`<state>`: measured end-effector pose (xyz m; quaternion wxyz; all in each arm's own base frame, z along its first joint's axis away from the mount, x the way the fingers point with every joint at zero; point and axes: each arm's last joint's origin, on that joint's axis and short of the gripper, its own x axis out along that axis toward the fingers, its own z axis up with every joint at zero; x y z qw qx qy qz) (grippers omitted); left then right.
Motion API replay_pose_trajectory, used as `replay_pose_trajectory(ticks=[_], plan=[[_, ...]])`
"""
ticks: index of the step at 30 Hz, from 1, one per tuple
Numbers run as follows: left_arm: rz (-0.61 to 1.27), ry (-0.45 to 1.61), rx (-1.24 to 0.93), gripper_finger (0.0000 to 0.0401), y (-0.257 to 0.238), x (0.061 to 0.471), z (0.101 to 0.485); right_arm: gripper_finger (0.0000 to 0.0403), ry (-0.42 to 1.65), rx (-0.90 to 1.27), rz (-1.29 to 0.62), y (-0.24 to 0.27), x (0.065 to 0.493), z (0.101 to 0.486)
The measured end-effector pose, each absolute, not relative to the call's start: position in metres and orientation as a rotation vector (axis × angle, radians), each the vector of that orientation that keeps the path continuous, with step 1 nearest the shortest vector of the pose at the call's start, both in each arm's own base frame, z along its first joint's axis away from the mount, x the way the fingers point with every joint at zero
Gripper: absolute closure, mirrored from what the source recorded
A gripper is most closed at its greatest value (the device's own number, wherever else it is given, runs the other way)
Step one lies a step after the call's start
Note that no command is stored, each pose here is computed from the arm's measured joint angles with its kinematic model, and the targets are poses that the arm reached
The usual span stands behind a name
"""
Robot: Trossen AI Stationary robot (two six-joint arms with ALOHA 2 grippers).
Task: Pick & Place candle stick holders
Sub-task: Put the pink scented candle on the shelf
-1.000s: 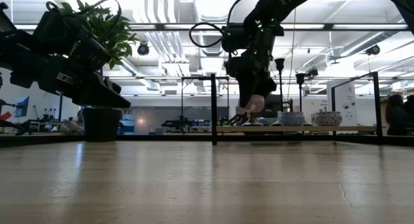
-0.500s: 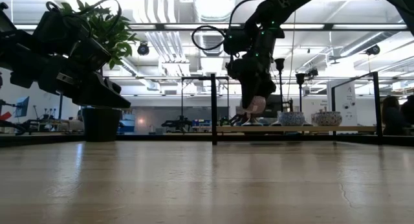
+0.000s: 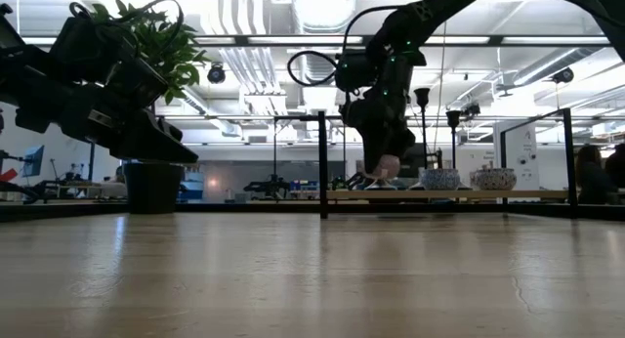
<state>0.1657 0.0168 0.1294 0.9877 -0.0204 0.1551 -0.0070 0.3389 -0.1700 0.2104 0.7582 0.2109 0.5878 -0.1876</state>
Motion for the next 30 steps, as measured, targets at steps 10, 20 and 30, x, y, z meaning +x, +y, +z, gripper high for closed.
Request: replay_pose_trajectory(ticks=[10, 20, 30], plan=[[-0.011, 0.311, -0.042, 0.0391, 0.017, 0.166, 0.129, 0.0111, 1.254, 0.443, -0.444, -0.181, 0.336, 0.211], [-0.011, 0.312, -0.042, 0.0391, 0.017, 0.166, 0.129, 0.0111, 1.296, 0.423, -0.422, -0.183, 0.338, 0.199], [-0.008, 0.312, -0.057, 0.0391, 0.017, 0.166, 0.129, 0.0111, 1.324, 0.386, -0.426, -0.186, 0.338, 0.193]])
